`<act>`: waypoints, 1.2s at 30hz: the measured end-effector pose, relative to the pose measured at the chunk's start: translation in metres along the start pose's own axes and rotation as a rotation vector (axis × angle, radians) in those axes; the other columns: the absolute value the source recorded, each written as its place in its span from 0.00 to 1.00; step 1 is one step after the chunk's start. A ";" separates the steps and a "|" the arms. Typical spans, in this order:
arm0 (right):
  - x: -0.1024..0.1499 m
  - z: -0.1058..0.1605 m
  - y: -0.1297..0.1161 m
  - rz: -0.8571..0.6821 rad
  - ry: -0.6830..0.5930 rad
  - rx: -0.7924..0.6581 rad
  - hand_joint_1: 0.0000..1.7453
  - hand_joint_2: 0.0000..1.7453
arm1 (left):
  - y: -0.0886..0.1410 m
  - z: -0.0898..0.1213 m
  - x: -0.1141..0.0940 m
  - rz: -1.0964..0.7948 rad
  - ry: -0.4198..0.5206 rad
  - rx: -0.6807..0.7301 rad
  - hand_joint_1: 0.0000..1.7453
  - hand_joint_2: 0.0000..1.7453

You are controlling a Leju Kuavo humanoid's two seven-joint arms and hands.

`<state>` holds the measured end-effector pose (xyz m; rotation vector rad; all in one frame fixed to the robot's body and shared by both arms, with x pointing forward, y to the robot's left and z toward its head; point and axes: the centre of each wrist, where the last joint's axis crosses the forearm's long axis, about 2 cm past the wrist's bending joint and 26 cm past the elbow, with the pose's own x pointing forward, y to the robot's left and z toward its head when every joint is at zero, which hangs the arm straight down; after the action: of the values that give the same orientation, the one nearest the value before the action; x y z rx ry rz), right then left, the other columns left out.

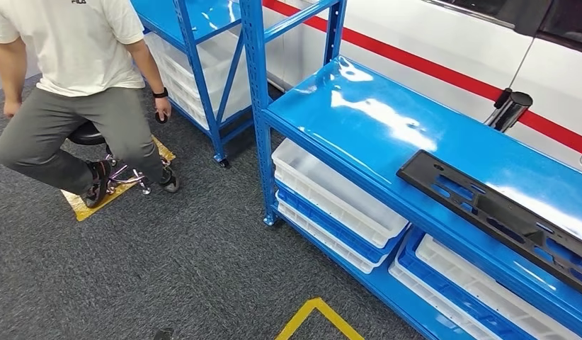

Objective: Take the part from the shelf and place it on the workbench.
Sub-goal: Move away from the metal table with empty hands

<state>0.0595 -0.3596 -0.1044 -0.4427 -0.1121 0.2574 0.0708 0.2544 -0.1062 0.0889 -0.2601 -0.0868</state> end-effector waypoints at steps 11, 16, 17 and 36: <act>0.003 0.000 -0.001 0.005 -0.014 -0.003 0.00 1.00 | 0.001 0.000 0.002 -0.008 -0.009 0.002 0.00 0.00; 0.002 0.000 0.001 0.004 -0.010 -0.001 0.00 1.00 | 0.002 -0.001 0.003 -0.012 -0.011 0.003 0.00 0.00; 0.003 0.000 0.001 0.004 -0.011 -0.001 0.00 1.00 | 0.002 0.000 0.003 -0.012 -0.010 0.003 0.00 0.00; 0.001 0.002 0.005 -0.009 0.006 0.006 0.00 0.00 | 0.002 0.000 0.001 -0.018 -0.006 -0.001 0.00 0.00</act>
<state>0.0587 -0.3545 -0.1051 -0.4367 -0.1076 0.2479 0.0722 0.2558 -0.1060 0.0902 -0.2654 -0.1050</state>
